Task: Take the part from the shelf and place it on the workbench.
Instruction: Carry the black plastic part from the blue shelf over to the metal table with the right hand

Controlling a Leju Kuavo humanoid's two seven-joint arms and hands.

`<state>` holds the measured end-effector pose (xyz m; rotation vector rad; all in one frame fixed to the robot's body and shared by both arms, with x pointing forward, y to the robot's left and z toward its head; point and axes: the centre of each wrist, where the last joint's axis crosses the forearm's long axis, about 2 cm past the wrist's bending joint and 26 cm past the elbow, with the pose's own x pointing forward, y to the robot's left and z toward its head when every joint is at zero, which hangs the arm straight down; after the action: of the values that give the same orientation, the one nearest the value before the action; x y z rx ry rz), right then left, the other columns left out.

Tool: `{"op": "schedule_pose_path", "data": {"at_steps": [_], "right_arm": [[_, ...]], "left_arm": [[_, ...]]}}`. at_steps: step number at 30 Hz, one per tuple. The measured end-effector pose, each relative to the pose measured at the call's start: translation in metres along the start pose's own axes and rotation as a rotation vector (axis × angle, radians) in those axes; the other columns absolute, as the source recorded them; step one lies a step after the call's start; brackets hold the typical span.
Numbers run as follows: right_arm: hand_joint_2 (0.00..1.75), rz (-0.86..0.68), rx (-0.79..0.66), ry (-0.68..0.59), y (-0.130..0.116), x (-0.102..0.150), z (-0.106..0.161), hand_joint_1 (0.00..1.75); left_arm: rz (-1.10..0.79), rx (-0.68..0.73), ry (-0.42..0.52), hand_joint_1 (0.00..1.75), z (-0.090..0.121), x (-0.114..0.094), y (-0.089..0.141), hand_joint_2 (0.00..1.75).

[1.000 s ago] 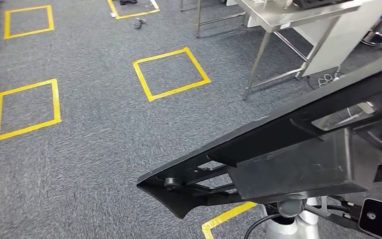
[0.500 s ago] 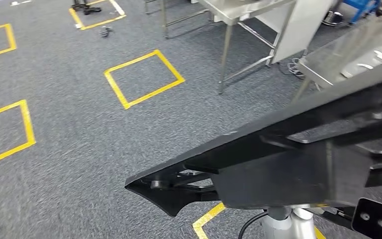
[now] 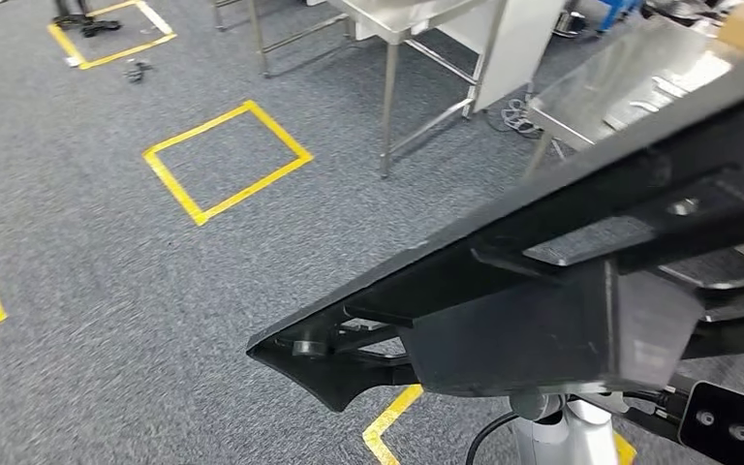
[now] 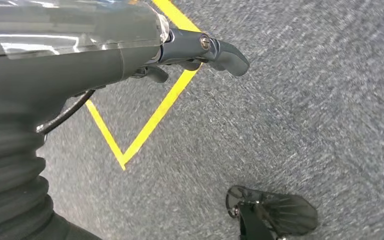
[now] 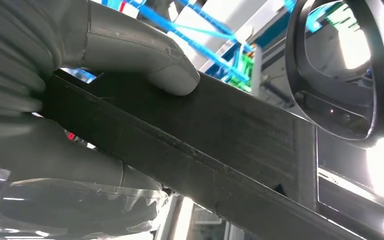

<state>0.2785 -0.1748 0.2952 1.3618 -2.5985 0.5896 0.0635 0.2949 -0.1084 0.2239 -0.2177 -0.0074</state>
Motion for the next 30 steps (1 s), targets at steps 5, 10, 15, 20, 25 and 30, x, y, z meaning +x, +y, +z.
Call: {"op": "schedule_pose_path", "data": {"at_steps": [5,10,15,20,25,30], "right_arm": [[1.75,0.018,0.004,0.008,-0.0009,0.0028,-0.0006,1.75],[1.75,0.022,0.010,0.006,-0.0014,0.0043,-0.0016,1.75],[1.75,0.023,0.012,0.006,-0.0016,0.0044,-0.0017,1.75],[1.75,0.022,0.008,0.007,-0.0016,0.0036,-0.0002,1.75],[1.75,0.034,0.002,0.012,-0.0021,0.0029,0.0019,1.75],[1.75,0.044,0.004,0.017,-0.0025,0.0030,0.0025,1.75]], "left_arm": [[-0.001,-0.008,-0.003,0.00,0.0001,0.0014,-0.0009,1.75],[-0.001,-0.012,-0.006,0.00,0.0000,0.0034,-0.0011,1.75],[-0.002,-0.010,0.000,0.00,-0.0001,0.0006,-0.0002,1.75],[-0.001,-0.004,0.002,0.00,-0.0005,0.0001,0.0020,1.75],[-0.001,-0.003,-0.002,0.00,-0.0006,0.0020,0.0019,1.75],[-0.007,-0.003,-0.002,0.00,-0.0007,0.0036,0.0019,1.75]]}}
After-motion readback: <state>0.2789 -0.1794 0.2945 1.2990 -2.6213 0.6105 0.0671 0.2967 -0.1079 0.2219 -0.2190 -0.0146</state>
